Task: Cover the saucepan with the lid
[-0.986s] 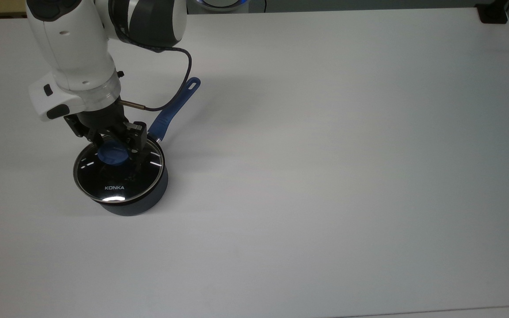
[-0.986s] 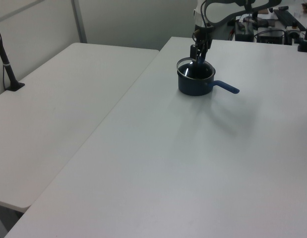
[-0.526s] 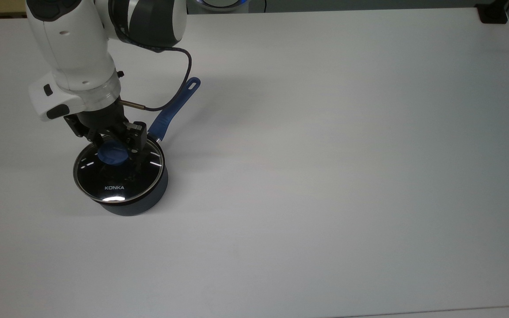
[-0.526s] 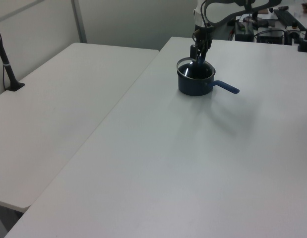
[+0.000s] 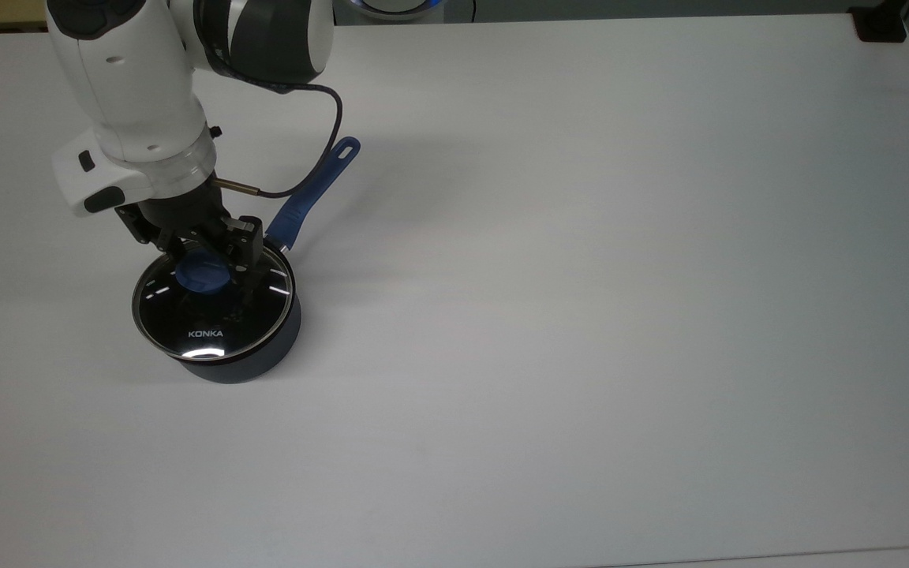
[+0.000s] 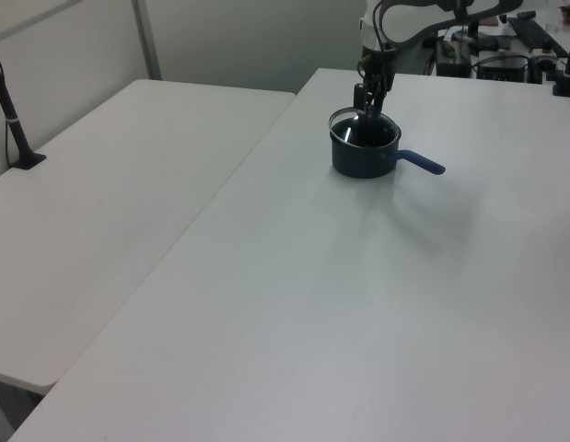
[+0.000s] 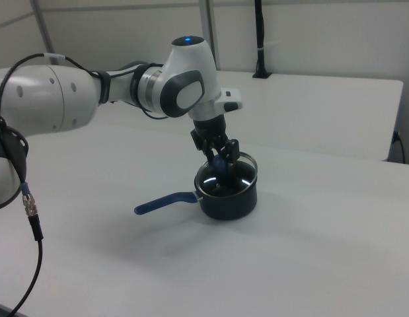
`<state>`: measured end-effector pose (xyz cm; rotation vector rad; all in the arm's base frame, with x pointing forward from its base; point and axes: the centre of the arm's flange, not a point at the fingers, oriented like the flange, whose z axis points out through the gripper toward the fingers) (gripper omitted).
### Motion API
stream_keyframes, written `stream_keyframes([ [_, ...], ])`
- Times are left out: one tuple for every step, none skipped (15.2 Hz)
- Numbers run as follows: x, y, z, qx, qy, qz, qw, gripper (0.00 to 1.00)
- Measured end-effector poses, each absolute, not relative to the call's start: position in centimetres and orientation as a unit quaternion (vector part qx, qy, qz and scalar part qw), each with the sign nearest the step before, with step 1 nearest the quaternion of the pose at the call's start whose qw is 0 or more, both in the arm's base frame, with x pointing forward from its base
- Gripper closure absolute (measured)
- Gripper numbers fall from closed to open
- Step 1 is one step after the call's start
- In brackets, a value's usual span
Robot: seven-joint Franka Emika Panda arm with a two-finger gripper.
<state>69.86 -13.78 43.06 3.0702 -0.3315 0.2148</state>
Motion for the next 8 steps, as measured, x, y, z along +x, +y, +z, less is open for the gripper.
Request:
stream_keyframes([
  [69.84, -13.78, 43.06, 0.992, -0.107, 0.069, 0.023, 0.34],
  [69.84, -13.78, 43.06, 0.992, -0.107, 0.069, 0.023, 0.34],
  [69.83, -13.78, 43.07, 0.992, -0.107, 0.068, 0.022, 0.34],
  [69.82, -13.79, 43.06, 0.992, -0.108, 0.068, 0.022, 0.34],
  [69.77, -13.81, 43.03, 0.992, -0.109, 0.066, 0.02, 0.34],
  [69.74, -13.81, 43.0, 0.992, -0.109, 0.064, 0.019, 0.34],
  [69.72, -13.8, 42.98, 0.992, -0.11, 0.063, 0.019, 0.34],
  [69.71, -13.8, 42.98, 0.992, -0.11, 0.063, 0.019, 0.34],
])
